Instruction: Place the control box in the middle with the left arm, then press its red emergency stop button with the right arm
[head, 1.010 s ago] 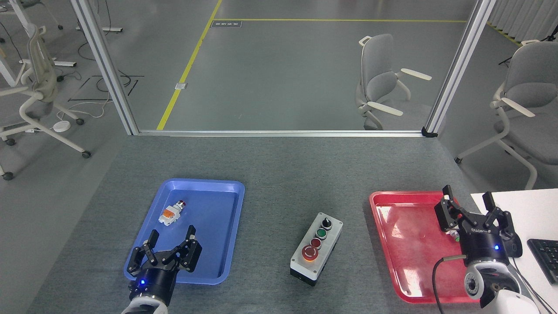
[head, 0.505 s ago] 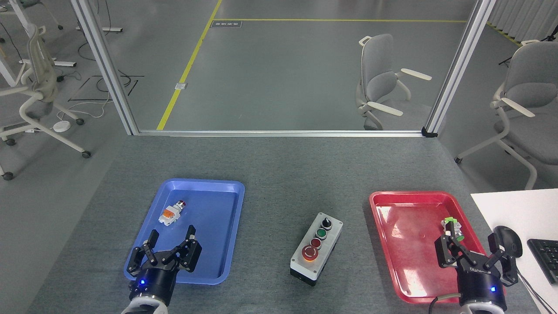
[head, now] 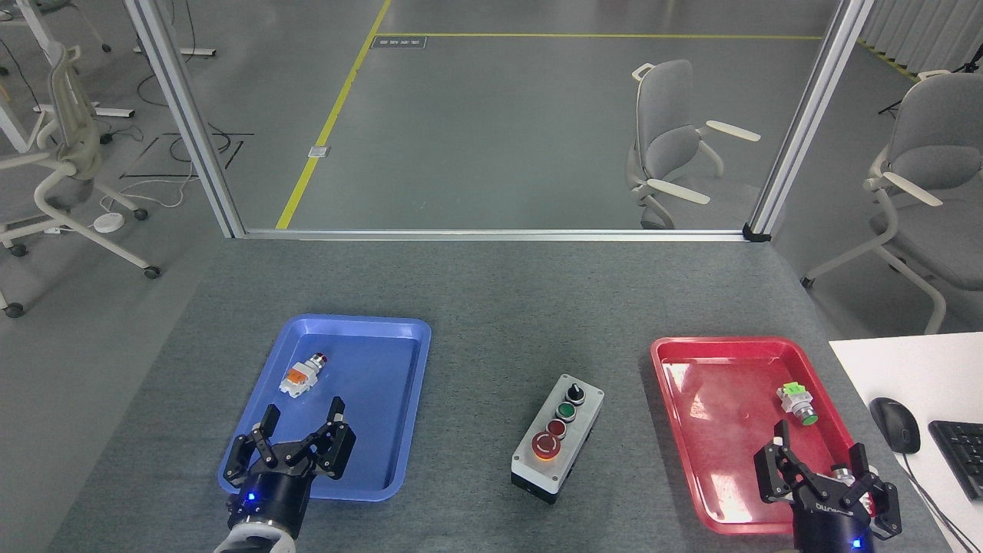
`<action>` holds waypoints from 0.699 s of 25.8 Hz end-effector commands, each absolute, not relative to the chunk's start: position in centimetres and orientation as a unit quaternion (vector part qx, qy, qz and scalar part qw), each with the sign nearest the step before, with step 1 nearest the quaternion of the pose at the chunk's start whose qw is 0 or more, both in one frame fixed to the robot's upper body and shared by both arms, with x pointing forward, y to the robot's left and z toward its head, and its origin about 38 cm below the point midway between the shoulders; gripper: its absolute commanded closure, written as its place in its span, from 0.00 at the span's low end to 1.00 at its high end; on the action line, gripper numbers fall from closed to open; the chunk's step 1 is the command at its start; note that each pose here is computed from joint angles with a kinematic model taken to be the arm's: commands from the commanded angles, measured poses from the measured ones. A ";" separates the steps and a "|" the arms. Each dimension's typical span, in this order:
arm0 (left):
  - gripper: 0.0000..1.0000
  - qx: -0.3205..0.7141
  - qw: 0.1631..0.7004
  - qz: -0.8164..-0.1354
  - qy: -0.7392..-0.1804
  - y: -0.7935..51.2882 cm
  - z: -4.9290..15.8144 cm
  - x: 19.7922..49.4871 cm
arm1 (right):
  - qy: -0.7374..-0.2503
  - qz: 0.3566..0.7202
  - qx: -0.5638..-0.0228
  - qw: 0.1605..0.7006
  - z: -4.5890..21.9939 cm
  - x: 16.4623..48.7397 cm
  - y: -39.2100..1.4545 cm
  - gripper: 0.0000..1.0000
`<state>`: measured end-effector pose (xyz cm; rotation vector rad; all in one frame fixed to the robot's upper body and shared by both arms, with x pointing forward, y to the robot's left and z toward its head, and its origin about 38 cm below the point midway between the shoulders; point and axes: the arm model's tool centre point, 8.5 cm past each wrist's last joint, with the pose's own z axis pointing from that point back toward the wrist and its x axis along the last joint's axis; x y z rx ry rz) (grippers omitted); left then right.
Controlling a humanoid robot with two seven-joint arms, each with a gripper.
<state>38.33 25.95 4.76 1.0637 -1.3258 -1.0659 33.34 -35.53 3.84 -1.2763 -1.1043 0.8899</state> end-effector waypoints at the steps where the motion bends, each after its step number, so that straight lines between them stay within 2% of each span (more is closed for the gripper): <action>1: 0.01 0.447 0.537 -0.448 -0.557 25.9 4.8 38.3 | -0.478 0.384 -0.539 0.577 3.8 33.5 -34.9 0.01; 6: 0.01 0.447 0.537 -0.448 -0.558 25.9 4.8 38.4 | -0.491 0.397 -0.527 0.569 3.7 34.2 -33.2 0.01; 18: 0.01 0.447 0.537 -0.448 -0.558 25.9 4.8 38.4 | -0.491 0.398 -0.526 0.568 3.6 34.1 -33.1 0.01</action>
